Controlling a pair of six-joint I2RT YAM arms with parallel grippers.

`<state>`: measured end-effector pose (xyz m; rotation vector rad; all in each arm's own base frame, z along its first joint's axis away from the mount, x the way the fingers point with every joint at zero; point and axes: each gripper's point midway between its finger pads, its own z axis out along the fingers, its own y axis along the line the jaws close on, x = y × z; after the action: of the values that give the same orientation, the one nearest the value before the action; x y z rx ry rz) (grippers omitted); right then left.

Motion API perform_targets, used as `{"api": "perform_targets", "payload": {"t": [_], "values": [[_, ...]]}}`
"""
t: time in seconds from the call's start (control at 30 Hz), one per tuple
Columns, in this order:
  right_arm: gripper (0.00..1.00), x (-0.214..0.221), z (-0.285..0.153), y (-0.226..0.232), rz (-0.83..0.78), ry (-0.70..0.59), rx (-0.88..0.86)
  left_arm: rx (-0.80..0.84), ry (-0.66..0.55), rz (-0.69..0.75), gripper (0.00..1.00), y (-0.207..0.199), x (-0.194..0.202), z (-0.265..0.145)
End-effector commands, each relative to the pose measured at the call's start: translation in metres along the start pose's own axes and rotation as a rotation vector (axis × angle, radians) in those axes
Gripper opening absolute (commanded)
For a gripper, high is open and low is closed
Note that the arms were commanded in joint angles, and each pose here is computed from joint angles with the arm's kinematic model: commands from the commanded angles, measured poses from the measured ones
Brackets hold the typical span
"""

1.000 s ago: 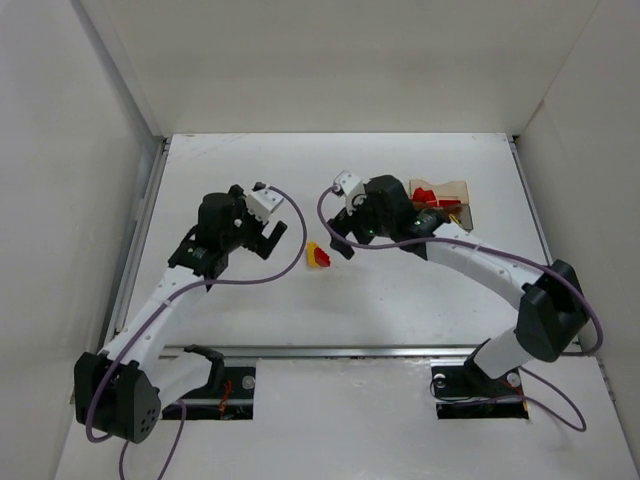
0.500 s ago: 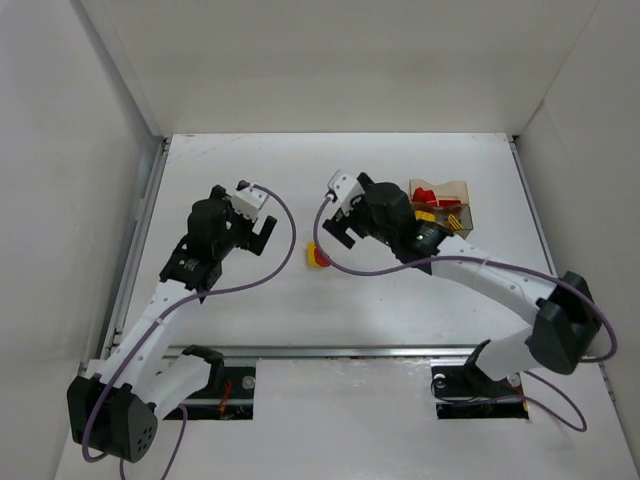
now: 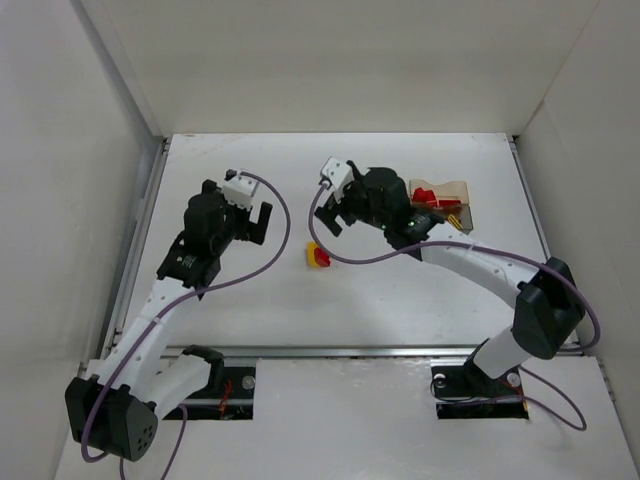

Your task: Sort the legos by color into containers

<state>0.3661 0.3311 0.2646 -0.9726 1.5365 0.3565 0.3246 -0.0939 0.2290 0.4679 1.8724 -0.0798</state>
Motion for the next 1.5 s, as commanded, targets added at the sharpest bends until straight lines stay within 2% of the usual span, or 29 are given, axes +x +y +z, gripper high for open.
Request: {"api": "perform_targets", "payload": {"t": [0.0,0.1,0.17,0.2,0.3,0.4,0.5,0.53,0.67,0.93,1.37,1.47], "values": [[0.93,0.036,-0.002,0.044,-0.048,0.066,-0.219,-0.090,-0.049,-0.021,1.00,0.016,-0.008,-0.002],[0.93,0.056,0.001,0.059,0.099,0.178,-0.264,-0.127,-0.052,-0.010,1.00,0.022,-0.007,-0.001],[0.93,0.044,0.006,0.060,0.184,0.207,-0.274,-0.128,-0.054,-0.010,1.00,0.022,-0.005,0.000],[0.89,0.058,0.009,0.068,0.254,0.279,-0.282,-0.116,-0.056,-0.010,1.00,0.020,-0.006,0.000],[0.88,0.066,0.010,0.075,0.377,0.353,-0.276,-0.090,-0.070,-0.009,1.00,0.016,-0.009,0.001],[0.87,0.080,0.012,0.082,0.348,0.417,-0.230,-0.088,-0.059,0.001,1.00,0.015,-0.004,0.002],[0.78,0.098,0.014,0.085,0.379,0.492,-0.184,-0.088,-0.057,0.001,1.00,0.014,-0.001,0.003],[0.76,0.112,0.014,0.089,0.397,0.553,-0.177,-0.077,-0.050,0.001,1.00,0.012,0.003,0.004],[0.72,0.129,0.018,0.093,0.433,0.631,-0.162,-0.069,-0.061,0.001,1.00,0.011,0.000,0.002],[0.69,0.136,0.030,0.091,0.504,0.679,-0.096,-0.058,-0.054,-0.007,1.00,0.008,0.004,0.001],[0.68,0.151,0.038,0.105,0.530,0.723,-0.139,-0.048,-0.056,-0.007,1.00,0.006,0.006,-0.001],[0.65,0.152,0.043,0.105,0.530,0.724,-0.140,-0.050,-0.065,-0.007,1.00,0.006,0.004,0.000]]}}
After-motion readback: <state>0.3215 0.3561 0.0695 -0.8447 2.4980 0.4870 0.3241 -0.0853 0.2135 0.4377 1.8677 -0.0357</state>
